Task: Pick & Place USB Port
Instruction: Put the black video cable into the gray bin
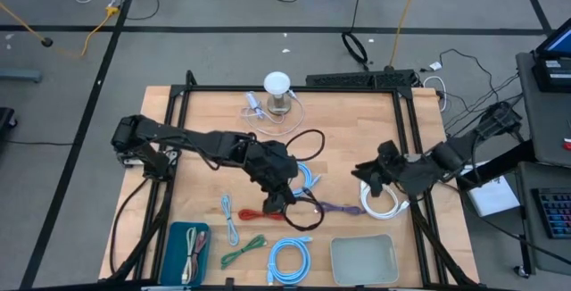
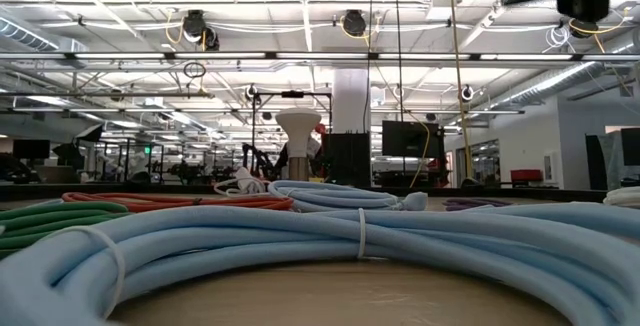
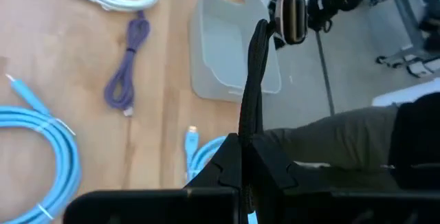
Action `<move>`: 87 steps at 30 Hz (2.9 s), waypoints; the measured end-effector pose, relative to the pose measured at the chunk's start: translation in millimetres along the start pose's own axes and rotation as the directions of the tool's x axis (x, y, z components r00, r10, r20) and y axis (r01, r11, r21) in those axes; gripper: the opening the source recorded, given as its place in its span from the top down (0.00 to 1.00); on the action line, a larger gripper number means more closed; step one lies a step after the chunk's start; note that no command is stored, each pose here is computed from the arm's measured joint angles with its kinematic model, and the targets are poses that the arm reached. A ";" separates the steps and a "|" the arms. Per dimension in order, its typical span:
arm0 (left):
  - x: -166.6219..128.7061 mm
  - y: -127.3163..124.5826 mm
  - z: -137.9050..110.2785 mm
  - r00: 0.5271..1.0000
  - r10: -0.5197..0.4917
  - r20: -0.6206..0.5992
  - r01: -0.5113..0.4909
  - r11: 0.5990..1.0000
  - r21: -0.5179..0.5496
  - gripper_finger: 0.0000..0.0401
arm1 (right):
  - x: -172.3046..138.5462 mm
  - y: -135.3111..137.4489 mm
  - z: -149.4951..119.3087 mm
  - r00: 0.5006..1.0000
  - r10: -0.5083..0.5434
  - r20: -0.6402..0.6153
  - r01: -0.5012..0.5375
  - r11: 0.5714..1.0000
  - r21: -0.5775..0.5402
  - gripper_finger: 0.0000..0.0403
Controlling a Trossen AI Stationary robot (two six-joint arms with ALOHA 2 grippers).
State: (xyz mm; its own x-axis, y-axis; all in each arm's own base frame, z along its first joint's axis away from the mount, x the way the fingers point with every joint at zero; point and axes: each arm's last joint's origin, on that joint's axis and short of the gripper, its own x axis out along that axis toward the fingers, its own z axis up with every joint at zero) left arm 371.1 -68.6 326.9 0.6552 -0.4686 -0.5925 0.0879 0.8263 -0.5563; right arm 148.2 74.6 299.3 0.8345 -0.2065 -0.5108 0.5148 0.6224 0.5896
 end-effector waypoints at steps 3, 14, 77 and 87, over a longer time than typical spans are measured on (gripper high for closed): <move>4.1 -2.5 -0.9 1.000 -0.019 -0.004 0.019 1.000 0.009 0.98 | -1.0 -13.6 -1.5 0.991 -0.126 0.034 0.126 0.992 0.011 0.62; 26.7 -5.1 -1.6 1.000 -0.023 0.017 0.022 0.997 0.071 0.98 | 2.4 -2.0 0.2 1.000 -0.028 0.001 0.028 0.996 -0.081 0.62; -14.9 15.4 13.8 0.986 0.101 -0.131 -0.089 0.992 0.091 0.98 | 78.1 56.9 6.0 0.865 0.460 -0.198 -0.477 0.878 -0.047 0.61; -17.6 20.3 20.7 0.993 0.075 -0.090 -0.067 0.993 0.092 0.98 | 78.8 56.6 8.0 0.867 0.462 -0.188 -0.477 0.877 -0.047 0.61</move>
State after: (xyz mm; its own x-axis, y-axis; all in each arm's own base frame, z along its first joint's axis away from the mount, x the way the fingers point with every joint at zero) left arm 376.9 -37.1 338.1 0.5895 -0.4313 -0.6830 0.1127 0.8812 -0.4592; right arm 244.7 87.6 297.4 0.9241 0.2504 -0.2886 0.0440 0.6804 0.7315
